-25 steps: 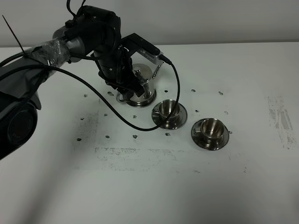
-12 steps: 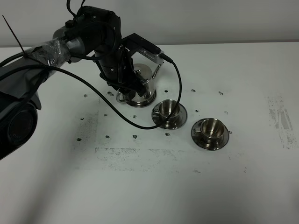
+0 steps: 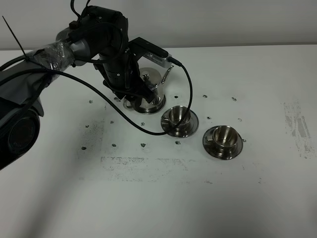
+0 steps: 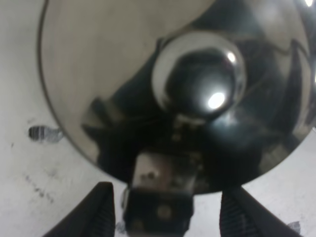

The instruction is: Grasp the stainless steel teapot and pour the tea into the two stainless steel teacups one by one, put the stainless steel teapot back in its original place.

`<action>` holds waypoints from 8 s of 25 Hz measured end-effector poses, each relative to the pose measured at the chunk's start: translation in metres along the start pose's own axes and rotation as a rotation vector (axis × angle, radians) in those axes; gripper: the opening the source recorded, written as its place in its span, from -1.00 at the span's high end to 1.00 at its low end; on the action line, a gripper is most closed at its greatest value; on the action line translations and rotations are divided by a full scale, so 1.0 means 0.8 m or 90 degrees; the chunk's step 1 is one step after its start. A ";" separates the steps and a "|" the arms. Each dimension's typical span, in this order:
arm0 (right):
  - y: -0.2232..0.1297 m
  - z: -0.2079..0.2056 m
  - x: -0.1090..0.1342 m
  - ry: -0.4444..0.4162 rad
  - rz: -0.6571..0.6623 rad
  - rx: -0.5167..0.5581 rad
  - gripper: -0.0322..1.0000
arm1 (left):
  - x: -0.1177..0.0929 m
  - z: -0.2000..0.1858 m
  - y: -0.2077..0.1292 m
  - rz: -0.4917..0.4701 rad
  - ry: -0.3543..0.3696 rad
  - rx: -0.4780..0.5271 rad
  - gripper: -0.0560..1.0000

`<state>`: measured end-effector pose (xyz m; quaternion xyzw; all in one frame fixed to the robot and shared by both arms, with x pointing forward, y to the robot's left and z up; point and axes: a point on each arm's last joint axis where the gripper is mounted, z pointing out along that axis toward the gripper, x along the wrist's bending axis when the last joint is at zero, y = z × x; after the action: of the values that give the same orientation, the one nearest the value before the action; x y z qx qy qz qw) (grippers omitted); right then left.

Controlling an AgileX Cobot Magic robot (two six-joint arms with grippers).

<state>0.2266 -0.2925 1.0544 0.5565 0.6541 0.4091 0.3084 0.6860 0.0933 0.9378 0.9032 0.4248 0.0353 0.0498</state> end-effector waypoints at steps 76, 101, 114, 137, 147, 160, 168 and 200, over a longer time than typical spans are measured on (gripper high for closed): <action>0.000 0.000 0.000 0.000 0.000 0.000 0.06 | -0.006 0.001 0.014 0.063 0.008 -0.011 0.53; 0.000 0.000 0.000 0.000 0.000 0.000 0.06 | -0.007 0.001 0.015 0.050 0.010 -0.018 0.53; 0.000 0.000 0.000 0.000 0.000 0.000 0.06 | -0.002 -0.006 0.017 0.045 0.016 -0.037 0.53; 0.000 0.000 0.000 0.000 0.000 0.000 0.06 | 0.003 -0.098 0.032 0.256 0.063 -0.118 0.53; 0.000 0.000 0.000 0.000 0.000 0.000 0.06 | -0.009 -0.108 0.038 0.350 0.078 -0.133 0.53; 0.000 0.000 0.000 0.000 0.000 0.000 0.06 | -0.041 -0.108 0.044 0.565 0.092 -0.128 0.53; 0.000 0.000 0.000 0.000 0.000 0.000 0.06 | -0.051 -0.101 0.051 0.629 0.081 -0.156 0.53; 0.000 0.000 0.000 0.000 0.000 0.000 0.06 | -0.080 -0.077 0.069 0.865 0.118 -0.197 0.53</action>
<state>0.2266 -0.2925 1.0544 0.5565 0.6541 0.4091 0.3084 0.6809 0.0128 1.0044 0.9445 -0.2410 0.1953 0.1079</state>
